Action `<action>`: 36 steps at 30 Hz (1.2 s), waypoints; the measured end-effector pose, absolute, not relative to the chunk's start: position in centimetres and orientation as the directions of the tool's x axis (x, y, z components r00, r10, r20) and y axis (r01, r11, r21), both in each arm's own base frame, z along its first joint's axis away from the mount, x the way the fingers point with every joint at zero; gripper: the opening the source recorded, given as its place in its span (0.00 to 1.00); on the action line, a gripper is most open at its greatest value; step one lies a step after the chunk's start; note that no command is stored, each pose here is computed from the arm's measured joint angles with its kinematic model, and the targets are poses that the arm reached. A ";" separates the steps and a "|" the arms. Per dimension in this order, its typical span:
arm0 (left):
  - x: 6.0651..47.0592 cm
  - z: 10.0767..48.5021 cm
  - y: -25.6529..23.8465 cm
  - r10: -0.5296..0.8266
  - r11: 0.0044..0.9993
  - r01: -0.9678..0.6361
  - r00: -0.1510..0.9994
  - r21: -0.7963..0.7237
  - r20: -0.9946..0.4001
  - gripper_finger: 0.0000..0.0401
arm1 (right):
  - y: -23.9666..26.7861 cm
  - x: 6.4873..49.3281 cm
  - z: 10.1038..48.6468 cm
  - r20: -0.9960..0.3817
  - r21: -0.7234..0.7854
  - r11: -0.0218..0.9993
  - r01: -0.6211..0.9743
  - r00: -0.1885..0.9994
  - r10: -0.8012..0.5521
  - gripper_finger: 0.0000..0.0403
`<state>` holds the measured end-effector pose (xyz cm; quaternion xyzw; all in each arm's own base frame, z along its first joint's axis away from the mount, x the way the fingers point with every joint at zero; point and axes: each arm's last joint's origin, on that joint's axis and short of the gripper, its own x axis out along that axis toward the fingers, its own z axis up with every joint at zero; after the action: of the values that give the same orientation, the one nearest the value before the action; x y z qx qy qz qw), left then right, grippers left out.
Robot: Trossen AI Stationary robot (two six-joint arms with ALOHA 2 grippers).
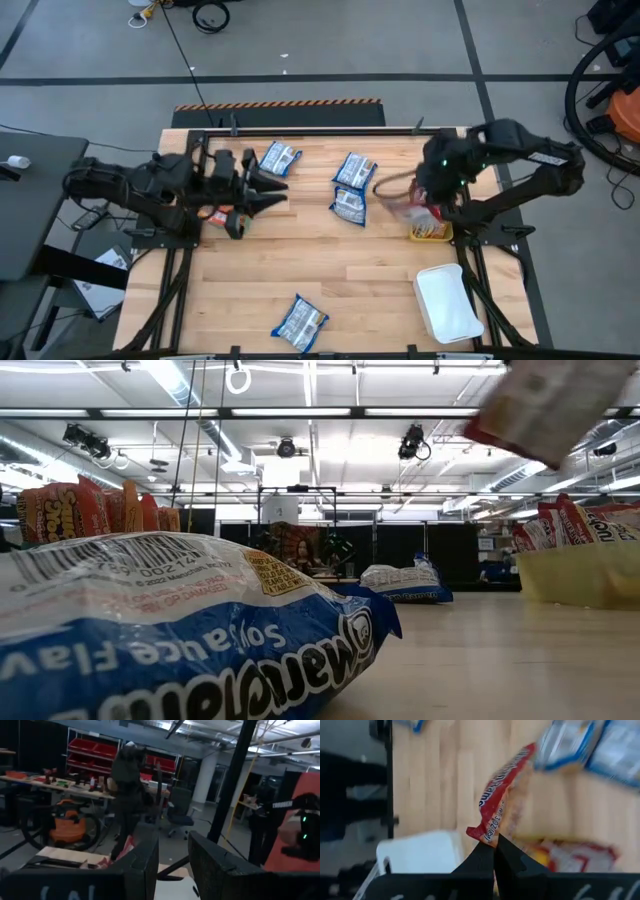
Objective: Sort Maruchan noodles
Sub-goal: Put the red noodle pack into the yellow bin
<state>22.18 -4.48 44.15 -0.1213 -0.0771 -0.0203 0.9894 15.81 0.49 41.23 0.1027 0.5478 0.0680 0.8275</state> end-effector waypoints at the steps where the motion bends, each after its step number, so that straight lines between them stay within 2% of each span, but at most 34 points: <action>1: 22.5 44.0 -4.8 -0.016 0.967 0.055 0.988 -0.249 0.155 0.27 | 0.7 15.6 40.4 -0.902 0.258 0.966 0.008 0.359 0.238 0.01; 8: 23.6 43.0 -6.5 0.049 0.957 -0.016 0.993 -0.289 0.109 0.27 | 2.0 13.0 34.9 -0.917 0.389 0.904 0.179 0.175 0.359 0.01; 15: 23.5 42.8 -7.4 0.051 0.957 -0.020 0.994 -0.290 0.099 0.27 | 2.5 11.6 33.6 -0.924 0.379 0.903 0.203 0.141 0.356 0.01; 21: 23.3 43.0 -7.3 0.050 0.959 -0.019 0.993 -0.282 0.103 0.27 | 2.8 12.0 36.8 -0.903 0.376 0.925 0.049 0.241 0.355 0.01; 25: 23.2 43.0 -7.3 0.052 0.960 -0.021 0.993 -0.278 0.103 0.27 | 2.5 12.2 38.7 -0.909 0.214 0.966 -0.145 0.333 0.251 0.01; 28: 23.2 43.0 -7.3 0.052 0.959 -0.021 0.993 -0.282 0.105 0.27 | 2.3 12.4 38.3 -0.927 0.095 0.965 -0.245 0.332 0.176 0.01; 32: 23.2 43.0 -7.3 0.051 0.949 -0.016 0.993 -0.314 0.104 0.27 | 2.3 12.3 36.3 -0.939 0.171 0.956 -0.239 0.253 0.231 0.01; 36: 23.2 43.0 -7.3 0.050 0.942 -0.012 0.993 -0.335 0.105 0.27 | 2.2 11.3 34.0 -0.951 0.217 0.966 -0.140 0.191 0.242 0.01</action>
<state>23.23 -7.32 42.99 -0.1693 -0.0559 0.0158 0.9839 11.30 2.21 34.00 0.0407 0.6240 0.1240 0.7705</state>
